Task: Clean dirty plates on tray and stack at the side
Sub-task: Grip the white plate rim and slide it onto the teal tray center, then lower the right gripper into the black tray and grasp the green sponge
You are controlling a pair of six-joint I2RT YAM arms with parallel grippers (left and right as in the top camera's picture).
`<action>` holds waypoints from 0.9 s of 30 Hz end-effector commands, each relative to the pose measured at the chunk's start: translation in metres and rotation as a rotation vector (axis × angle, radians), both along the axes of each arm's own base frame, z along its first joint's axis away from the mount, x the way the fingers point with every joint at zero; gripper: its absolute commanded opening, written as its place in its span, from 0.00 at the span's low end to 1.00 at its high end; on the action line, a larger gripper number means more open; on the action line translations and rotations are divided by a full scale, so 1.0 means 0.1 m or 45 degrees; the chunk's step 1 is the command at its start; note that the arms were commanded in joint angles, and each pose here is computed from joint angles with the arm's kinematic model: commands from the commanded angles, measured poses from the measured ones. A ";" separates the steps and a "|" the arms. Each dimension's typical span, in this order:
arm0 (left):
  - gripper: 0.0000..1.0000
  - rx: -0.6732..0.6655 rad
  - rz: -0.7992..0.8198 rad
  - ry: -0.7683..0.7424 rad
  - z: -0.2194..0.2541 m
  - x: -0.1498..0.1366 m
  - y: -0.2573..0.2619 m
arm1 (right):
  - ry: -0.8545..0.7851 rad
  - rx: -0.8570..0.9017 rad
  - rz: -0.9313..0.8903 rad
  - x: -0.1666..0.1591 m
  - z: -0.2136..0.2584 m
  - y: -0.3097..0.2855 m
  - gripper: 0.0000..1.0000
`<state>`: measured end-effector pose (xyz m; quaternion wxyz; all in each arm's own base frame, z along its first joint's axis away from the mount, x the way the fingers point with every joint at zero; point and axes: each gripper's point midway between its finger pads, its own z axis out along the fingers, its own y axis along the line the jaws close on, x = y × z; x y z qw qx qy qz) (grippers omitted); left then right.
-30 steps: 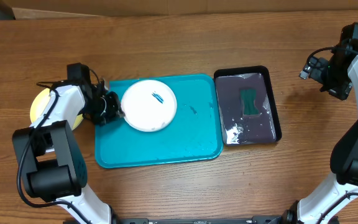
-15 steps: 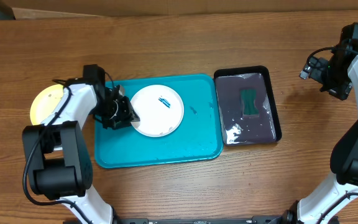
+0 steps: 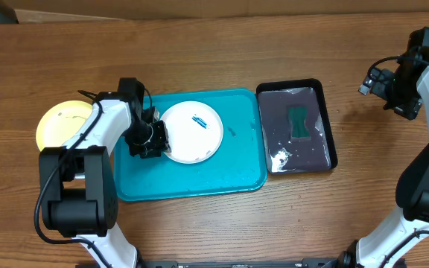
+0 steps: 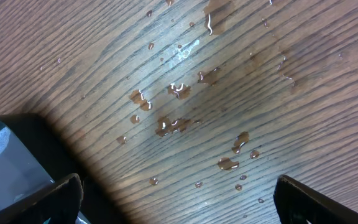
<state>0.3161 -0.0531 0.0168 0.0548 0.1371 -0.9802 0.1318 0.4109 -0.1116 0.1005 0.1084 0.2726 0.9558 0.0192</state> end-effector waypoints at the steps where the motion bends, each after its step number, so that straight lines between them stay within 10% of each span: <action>1: 0.12 0.069 0.013 -0.010 0.02 -0.01 0.05 | -0.019 -0.006 -0.010 0.01 0.06 -0.02 1.00; 9: 0.04 0.069 -0.013 -0.025 0.02 0.01 0.05 | -0.067 0.041 0.003 0.09 0.08 0.04 1.00; 14: 0.05 0.075 -0.024 -0.042 0.02 0.03 0.05 | -0.120 0.549 0.120 0.08 0.23 0.75 1.00; 17: 0.07 0.070 0.002 -0.037 0.02 0.04 0.04 | -0.137 0.723 0.255 0.01 0.35 1.05 0.77; 27: 0.11 0.063 0.012 -0.035 0.02 0.04 0.03 | 0.189 0.277 0.503 -0.35 0.04 1.40 0.75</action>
